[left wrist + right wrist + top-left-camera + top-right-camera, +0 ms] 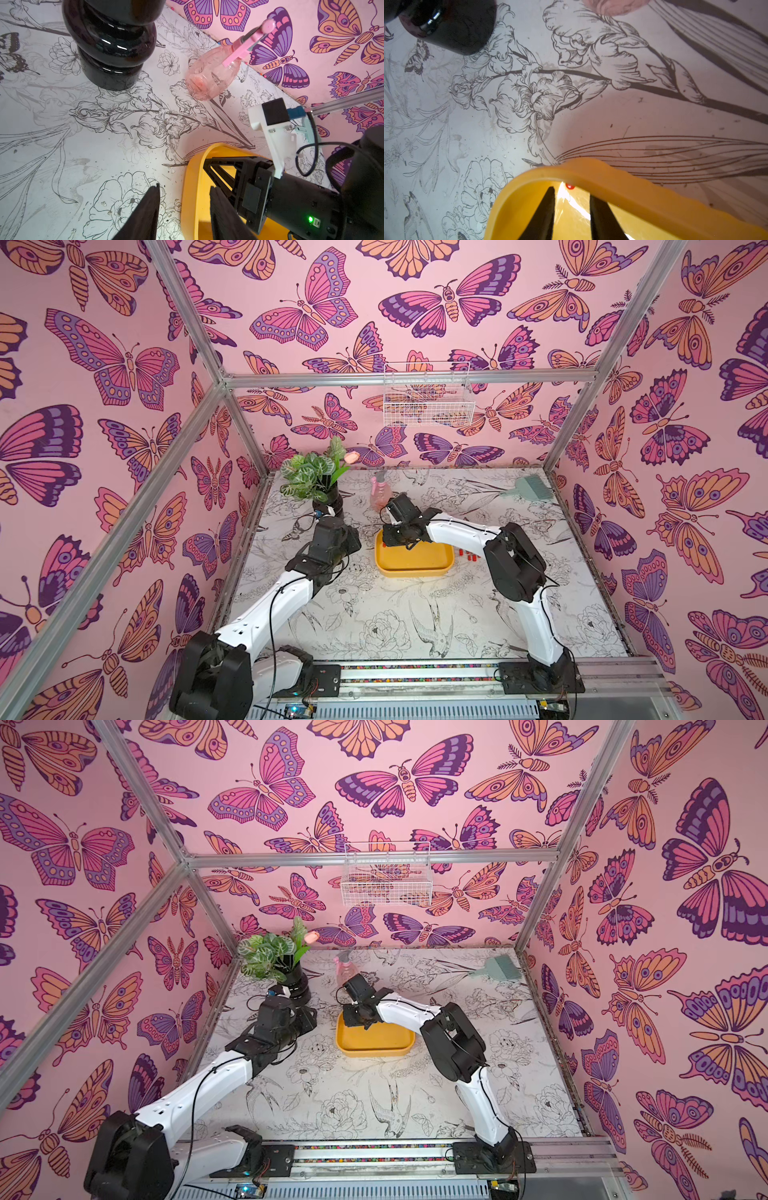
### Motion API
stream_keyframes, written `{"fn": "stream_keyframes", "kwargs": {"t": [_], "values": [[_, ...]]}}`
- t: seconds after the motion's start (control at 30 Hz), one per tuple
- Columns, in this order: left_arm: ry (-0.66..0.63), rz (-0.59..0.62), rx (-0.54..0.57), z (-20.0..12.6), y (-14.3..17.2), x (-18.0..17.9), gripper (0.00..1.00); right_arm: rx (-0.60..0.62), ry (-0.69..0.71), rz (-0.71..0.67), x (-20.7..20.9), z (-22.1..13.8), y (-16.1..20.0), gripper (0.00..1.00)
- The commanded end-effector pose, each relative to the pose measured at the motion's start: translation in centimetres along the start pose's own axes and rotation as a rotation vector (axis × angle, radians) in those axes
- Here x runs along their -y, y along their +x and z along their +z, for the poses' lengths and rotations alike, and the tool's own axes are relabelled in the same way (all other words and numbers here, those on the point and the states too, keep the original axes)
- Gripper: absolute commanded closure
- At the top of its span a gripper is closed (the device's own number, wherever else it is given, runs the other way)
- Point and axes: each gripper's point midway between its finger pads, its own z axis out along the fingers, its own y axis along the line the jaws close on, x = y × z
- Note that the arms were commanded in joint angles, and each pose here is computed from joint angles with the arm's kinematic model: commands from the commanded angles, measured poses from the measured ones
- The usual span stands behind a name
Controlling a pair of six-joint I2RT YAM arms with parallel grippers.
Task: Take the screw protection sleeves out of the storage box
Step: Pick up the screw protection sleeve from the storage box.
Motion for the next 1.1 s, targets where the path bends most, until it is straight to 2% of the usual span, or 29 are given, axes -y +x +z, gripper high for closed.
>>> {"fn": "stream_keyframes", "kwargs": {"t": [0.0, 0.2, 0.5, 0.57, 1.07], "values": [[0.016, -0.003, -0.017, 0.4, 0.3, 0.1, 0.55, -0.004, -0.002, 0.017, -0.2, 1.3, 0.1, 0.67], [0.029, -0.002, -0.065, 1.4, 1.0, 0.6, 0.55, -0.017, 0.012, 0.014, -0.2, 2.0, 0.5, 0.68], [0.043, -0.004, -0.079, 1.5, 1.2, 0.9, 0.55, -0.021, 0.022, 0.017, 0.0, 2.7, 0.8, 0.7], [0.023, -0.003, -0.106, 2.3, 1.9, 0.4, 0.55, -0.029, 0.026, 0.015, 0.0, 2.9, 1.0, 0.72], [0.027, -0.004, -0.12, 2.5, 2.2, 0.5, 0.55, -0.037, 0.056, 0.007, 0.3, 3.1, 1.3, 0.84]]}}
